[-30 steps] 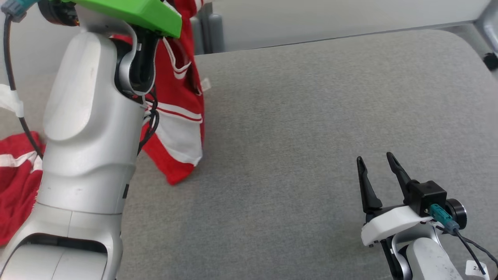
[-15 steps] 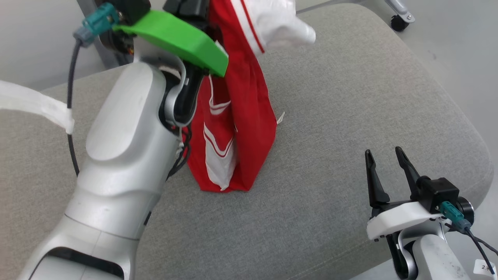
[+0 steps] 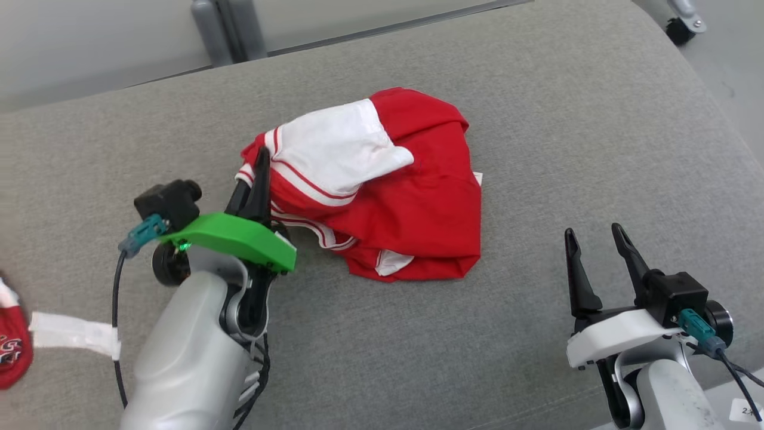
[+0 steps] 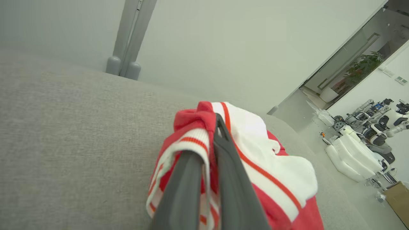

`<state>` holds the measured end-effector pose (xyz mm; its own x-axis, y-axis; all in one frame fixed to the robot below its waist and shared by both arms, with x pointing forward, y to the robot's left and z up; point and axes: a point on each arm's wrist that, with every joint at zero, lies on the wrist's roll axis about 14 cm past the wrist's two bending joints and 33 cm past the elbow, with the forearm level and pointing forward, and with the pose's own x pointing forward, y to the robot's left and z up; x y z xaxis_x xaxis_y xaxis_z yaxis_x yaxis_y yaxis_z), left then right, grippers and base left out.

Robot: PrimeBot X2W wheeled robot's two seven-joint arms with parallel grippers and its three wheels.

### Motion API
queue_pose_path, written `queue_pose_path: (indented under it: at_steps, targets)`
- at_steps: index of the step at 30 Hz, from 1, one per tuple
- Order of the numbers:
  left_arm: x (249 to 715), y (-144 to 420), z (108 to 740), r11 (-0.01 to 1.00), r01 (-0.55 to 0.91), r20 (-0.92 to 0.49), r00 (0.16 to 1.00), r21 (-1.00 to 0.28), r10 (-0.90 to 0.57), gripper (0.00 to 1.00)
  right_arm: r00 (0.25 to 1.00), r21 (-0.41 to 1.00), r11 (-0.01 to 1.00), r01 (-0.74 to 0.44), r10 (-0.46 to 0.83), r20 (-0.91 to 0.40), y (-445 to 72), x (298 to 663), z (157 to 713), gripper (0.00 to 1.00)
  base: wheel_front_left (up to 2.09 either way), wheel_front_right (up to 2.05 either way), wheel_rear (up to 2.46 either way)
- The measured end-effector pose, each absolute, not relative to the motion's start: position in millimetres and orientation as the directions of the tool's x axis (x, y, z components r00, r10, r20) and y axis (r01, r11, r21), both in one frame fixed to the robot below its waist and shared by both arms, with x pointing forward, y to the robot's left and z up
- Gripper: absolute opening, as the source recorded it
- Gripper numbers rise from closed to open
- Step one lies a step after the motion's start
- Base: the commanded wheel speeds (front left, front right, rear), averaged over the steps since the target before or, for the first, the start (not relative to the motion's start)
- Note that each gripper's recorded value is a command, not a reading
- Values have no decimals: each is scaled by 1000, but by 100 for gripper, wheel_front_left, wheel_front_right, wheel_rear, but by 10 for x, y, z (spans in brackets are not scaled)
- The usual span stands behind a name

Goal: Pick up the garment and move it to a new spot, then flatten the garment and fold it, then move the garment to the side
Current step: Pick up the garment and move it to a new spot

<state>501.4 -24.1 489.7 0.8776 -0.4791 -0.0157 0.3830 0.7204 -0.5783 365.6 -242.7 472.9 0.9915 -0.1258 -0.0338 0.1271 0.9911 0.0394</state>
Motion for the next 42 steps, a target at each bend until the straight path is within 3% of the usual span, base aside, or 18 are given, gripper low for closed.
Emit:
queue_pose_path:
  at_steps: [10,11,12,24,42]
  targets:
    - [4798,793,4513,823,126,-138,961,-555,-240,0,1000,56,998,-3,4,-10,-2006,3880,4771,100,0,0,0]
    - [4773,829,4488,829,118,-147,961,-547,-233,36,1000,56,998,-8,9,-7,-1989,3887,4779,100,0,0,0]
    - [4747,861,4474,834,110,-153,962,-541,-227,100,1000,57,998,-14,14,-4,-1972,3893,4791,100,0,0,0]
    - [4536,950,4601,828,141,-82,972,-542,-219,100,1000,59,998,18,-19,15,-2075,3863,4852,100,0,0,0]
    - [4020,1405,5045,954,164,89,985,-253,-145,100,998,19,1000,-4,3,61,-2018,3858,4999,100,0,0,0]
